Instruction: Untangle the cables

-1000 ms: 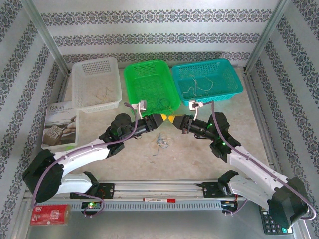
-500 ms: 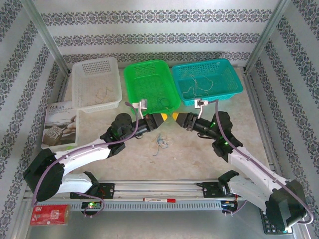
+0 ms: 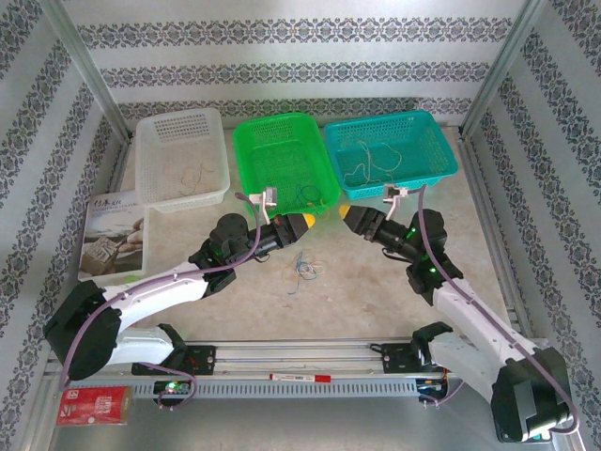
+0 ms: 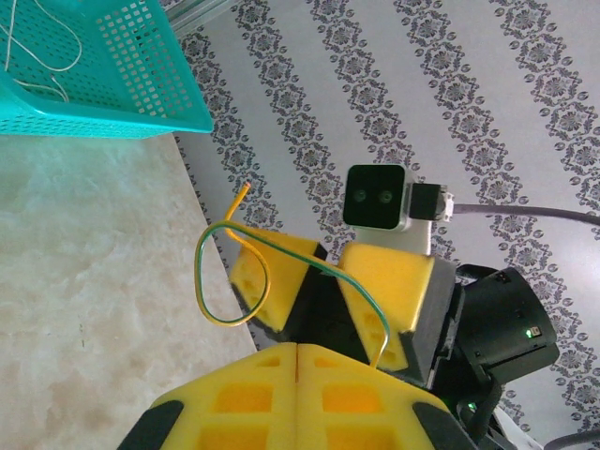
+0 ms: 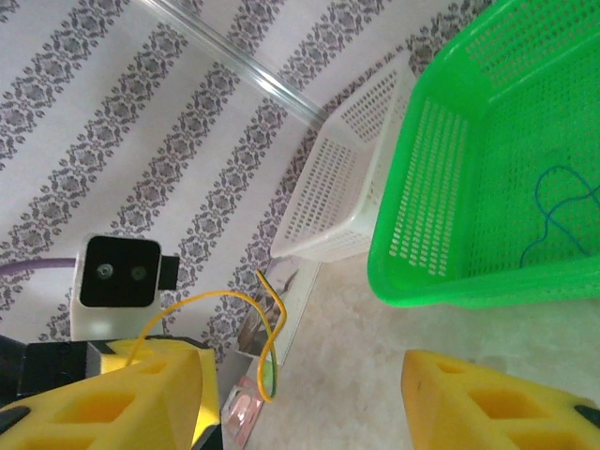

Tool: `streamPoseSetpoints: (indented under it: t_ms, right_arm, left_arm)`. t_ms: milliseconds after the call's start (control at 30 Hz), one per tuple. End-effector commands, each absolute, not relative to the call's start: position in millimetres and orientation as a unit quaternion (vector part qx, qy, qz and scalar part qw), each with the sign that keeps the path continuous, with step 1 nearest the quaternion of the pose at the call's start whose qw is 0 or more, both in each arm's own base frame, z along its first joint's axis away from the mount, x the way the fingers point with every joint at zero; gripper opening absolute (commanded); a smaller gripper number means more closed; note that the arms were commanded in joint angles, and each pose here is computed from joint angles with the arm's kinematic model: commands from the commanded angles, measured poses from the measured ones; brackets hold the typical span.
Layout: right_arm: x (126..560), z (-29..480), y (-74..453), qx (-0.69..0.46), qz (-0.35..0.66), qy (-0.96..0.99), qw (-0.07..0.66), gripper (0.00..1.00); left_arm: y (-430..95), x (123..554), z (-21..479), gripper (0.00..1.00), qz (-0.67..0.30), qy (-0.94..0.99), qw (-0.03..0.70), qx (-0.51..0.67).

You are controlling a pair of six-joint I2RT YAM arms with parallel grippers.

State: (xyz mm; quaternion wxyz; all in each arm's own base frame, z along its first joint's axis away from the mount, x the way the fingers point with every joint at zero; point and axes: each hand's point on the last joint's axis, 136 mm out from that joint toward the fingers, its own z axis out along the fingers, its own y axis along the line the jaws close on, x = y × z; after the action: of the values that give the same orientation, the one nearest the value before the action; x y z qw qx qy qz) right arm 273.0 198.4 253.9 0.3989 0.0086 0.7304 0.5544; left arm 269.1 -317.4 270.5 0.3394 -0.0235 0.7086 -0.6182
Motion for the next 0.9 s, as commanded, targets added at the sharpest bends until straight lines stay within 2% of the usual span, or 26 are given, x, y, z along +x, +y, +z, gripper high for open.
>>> streamPoseSetpoints:
  t_ms: [0,467,600,767,867]
  right_arm:
    - [272,267,211,-0.020,0.562,0.719,0.409,0.58]
    - [282,261,238,-0.040,0.558,0.727,0.398,0.52]
    - [292,262,235,-0.032,0.556,0.726,0.403,0.36]
    - [299,264,230,-0.025,0.557,0.722,0.409,0.01]
    - [307,258,216,-0.003,0.543,0.726,0.421,0.00]
  left_arm:
    - [-319,264,305,0.00,-0.641,0.674,0.368,-0.004]
    - [-319,262,307,0.00,-0.643,0.672,0.367,-0.002]
    - [-318,260,306,0.00,-0.643,0.672,0.367,-0.001]
    - [-318,259,306,0.00,-0.644,0.672,0.366,-0.001]
    - [-316,259,307,0.00,-0.644,0.670,0.369,-0.004]
